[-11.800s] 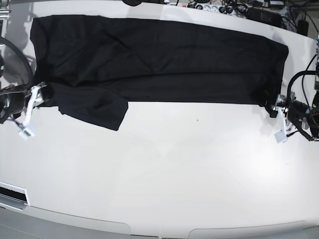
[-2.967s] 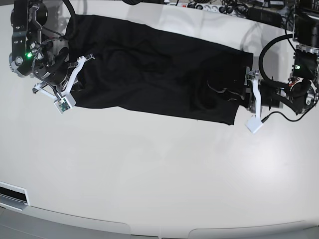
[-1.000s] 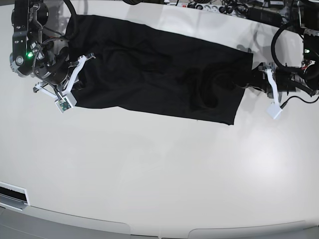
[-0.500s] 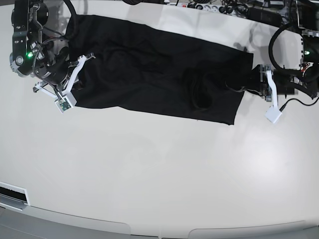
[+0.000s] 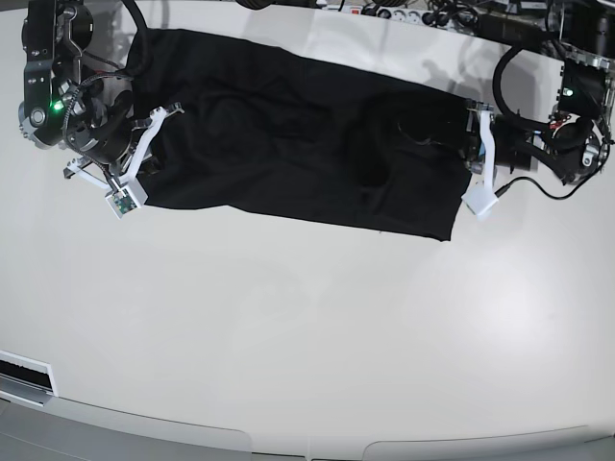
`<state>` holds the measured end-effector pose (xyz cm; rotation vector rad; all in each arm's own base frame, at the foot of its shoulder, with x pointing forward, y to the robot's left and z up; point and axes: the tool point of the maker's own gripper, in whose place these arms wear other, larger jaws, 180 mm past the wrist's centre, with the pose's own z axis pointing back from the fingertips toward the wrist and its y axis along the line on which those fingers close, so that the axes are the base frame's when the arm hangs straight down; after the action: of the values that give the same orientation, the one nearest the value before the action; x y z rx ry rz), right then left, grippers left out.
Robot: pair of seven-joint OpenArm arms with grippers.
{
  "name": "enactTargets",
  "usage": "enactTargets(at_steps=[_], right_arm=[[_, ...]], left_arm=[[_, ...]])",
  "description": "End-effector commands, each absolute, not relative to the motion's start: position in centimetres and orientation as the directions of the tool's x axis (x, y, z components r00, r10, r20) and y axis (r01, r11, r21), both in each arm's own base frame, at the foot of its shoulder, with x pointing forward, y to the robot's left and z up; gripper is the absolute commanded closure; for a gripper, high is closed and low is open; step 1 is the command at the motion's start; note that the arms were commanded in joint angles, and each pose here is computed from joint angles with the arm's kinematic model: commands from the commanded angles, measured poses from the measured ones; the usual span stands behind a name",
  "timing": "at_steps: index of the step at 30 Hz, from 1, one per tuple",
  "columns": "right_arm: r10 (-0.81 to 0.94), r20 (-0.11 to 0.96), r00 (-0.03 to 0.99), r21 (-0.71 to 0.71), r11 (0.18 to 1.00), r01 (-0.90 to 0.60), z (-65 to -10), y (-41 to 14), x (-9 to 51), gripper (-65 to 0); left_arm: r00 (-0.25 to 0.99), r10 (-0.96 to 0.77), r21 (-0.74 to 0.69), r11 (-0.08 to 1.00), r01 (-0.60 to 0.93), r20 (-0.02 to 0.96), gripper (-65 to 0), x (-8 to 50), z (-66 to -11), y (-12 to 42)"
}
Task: Layout the t-shirt on the table in an organized manner, then fold the t-shirt properly
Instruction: 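Push the folded end further toward the right gripper with the left gripper, then press and smooth the folded shirt with both grippers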
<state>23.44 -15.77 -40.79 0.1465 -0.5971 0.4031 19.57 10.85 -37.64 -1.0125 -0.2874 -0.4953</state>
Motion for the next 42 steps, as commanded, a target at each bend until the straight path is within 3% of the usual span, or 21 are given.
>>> enactTargets(at_steps=[1,10,11,14,15,17,21,24,26,28,35,39,42], right_arm=[[0.323,0.607,0.726,0.006,0.912,-0.411,-39.7,-15.8,24.3,0.0],[0.324,0.607,0.726,0.006,0.911,-0.411,-39.7,-15.8,24.3,0.0],[0.323,0.607,0.726,0.006,0.912,-0.411,-39.7,-15.8,24.3,0.0],[0.323,0.608,0.725,0.006,0.912,-0.411,-39.7,-15.8,24.4,0.0],[0.323,0.609,0.725,0.006,0.912,-0.411,-39.7,-15.8,24.4,0.0],[0.322,0.609,0.724,0.006,0.912,-0.411,-39.7,-15.8,24.4,0.0],[0.323,0.609,0.724,0.006,0.912,-0.411,-39.7,-15.8,24.4,0.0],[0.322,0.610,0.724,0.006,0.912,-0.411,-39.7,-15.8,24.4,0.0],[0.323,0.610,0.724,0.006,0.912,-0.411,-39.7,-15.8,24.4,0.0],[0.323,0.608,0.725,0.006,0.912,-0.411,-39.7,-15.8,24.4,0.0],[0.299,0.672,0.677,-0.038,0.927,-0.373,-36.9,-16.4,27.9,0.0],[0.265,0.742,0.615,-0.070,0.944,-0.322,-33.1,-17.5,29.4,-0.6],[0.194,0.750,0.632,-0.031,0.965,-0.260,-31.9,-19.1,29.1,-18.9]], left_arm=[[0.829,-0.261,-0.718,0.414,0.559,0.495,0.0,20.4,-36.3,10.7],[0.792,-0.329,-0.712,0.351,0.608,0.514,0.0,19.0,-35.7,8.6],[0.792,-0.332,-0.714,0.348,0.607,0.512,-4.5,18.9,-35.8,8.5],[0.792,-0.339,-0.717,0.343,0.606,0.508,-28.3,18.7,-35.9,8.3],[0.792,-0.340,-0.717,0.342,0.607,0.507,-33.5,18.7,-35.9,8.3],[0.787,-0.340,-0.712,0.343,0.613,0.514,-35.5,19.0,-35.7,8.3],[0.782,-0.322,-0.691,0.367,0.622,0.533,-35.4,21.4,-33.9,8.0],[0.698,-0.337,-0.611,0.339,0.716,0.631,-34.5,23.4,-31.7,7.8],[0.653,-0.340,-0.565,0.328,0.757,0.677,-23.3,24.4,-30.8,8.0],[0.647,-0.380,-0.532,0.371,0.761,0.661,0.0,24.7,-31.7,8.7],[0.658,-0.431,-0.280,0.661,0.696,0.618,0.0,27.3,-38.2,13.6],[0.716,-0.442,-0.268,0.716,0.644,0.540,0.0,25.9,-41.3,15.7],[0.755,-0.410,-0.293,0.742,0.602,0.512,0.0,25.7,-42.6,16.7]])
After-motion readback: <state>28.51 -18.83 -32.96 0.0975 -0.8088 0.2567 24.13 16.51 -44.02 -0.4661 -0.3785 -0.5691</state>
